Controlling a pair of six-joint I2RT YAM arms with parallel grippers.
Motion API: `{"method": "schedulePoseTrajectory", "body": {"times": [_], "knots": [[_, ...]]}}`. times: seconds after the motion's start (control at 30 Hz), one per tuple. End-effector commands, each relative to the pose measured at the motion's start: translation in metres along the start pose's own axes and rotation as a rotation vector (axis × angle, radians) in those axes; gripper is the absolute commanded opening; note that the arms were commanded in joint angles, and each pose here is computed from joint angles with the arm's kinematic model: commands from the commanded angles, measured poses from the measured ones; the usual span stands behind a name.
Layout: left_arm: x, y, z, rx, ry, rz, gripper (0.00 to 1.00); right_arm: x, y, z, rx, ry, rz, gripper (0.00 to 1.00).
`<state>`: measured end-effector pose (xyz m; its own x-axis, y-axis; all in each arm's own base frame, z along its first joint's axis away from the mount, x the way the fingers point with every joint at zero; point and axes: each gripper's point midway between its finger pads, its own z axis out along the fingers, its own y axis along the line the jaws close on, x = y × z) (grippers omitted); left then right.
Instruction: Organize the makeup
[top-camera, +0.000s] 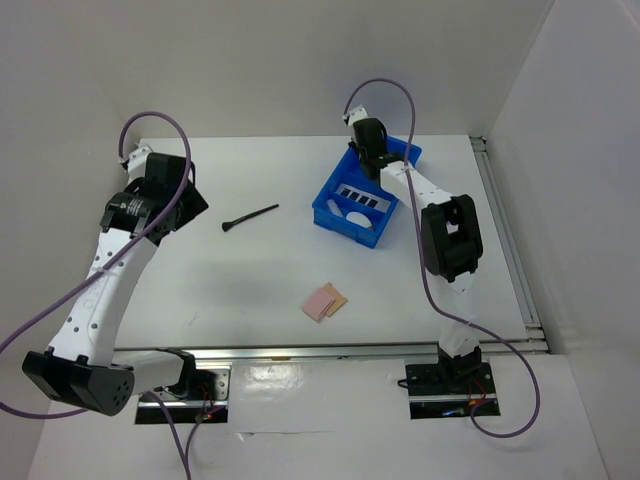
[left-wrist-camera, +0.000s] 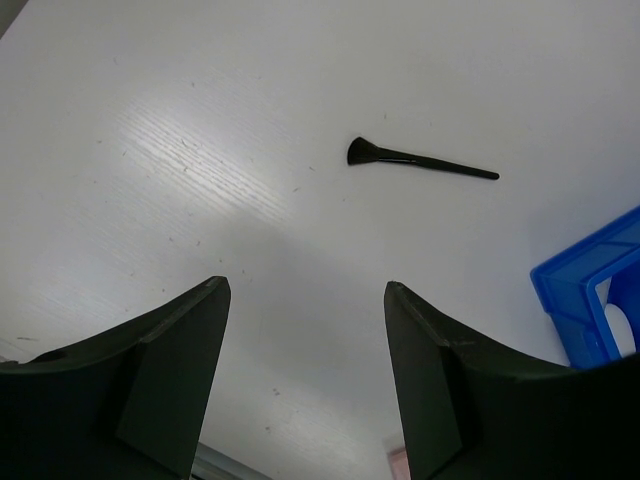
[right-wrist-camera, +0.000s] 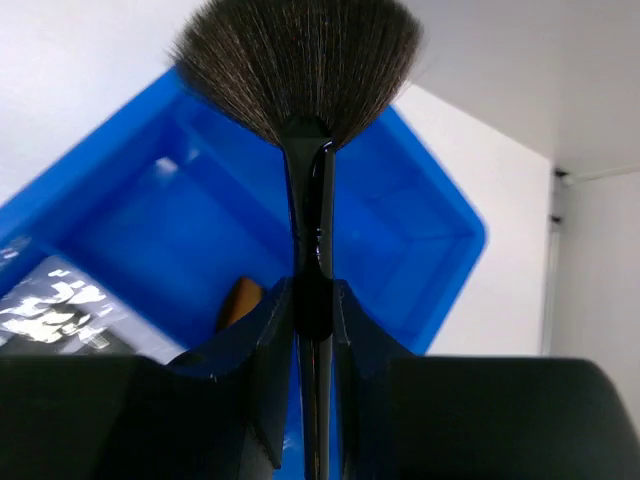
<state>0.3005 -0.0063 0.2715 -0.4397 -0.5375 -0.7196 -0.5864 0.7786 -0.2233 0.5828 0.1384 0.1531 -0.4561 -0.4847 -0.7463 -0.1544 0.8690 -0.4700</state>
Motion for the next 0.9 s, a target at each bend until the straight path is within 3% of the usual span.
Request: {"method": "schedulePoseTrajectory", "body": {"times": [0.0, 0.3, 0.63, 0.7, 0.73, 0.83, 0.87], "knots": [[0.001, 0.003, 0.005, -0.011, -0.006, 0.023, 0.76, -0.052, -0.042, -0.015, 0.164, -0.185, -0.031, 0.00], [0.001, -0.001, 0.010, -0.007, -0.011, 0.020, 0.76, -0.004, -0.045, 0.015, 0.174, -0.101, -0.061, 0.00], [0.004, -0.002, 0.012, -0.006, 0.001, 0.024, 0.76, 0.038, -0.021, 0.008, 0.082, -0.030, -0.035, 0.00], [0.004, -0.002, 0.012, -0.006, 0.001, 0.024, 0.76, 0.040, -0.021, 0.006, 0.081, -0.028, -0.027, 0.06], [0.004, -0.002, 0.012, -0.006, 0.001, 0.024, 0.76, 0.040, -0.020, 0.006, 0.080, -0.028, -0.008, 0.20], [0.004, -0.002, 0.012, -0.006, 0.001, 0.024, 0.76, 0.032, -0.023, 0.005, 0.084, -0.039, 0.009, 0.40], [0.004, -0.002, 0.012, -0.006, 0.001, 0.024, 0.76, 0.027, -0.026, 0.004, 0.084, -0.041, 0.010, 0.51]]}}
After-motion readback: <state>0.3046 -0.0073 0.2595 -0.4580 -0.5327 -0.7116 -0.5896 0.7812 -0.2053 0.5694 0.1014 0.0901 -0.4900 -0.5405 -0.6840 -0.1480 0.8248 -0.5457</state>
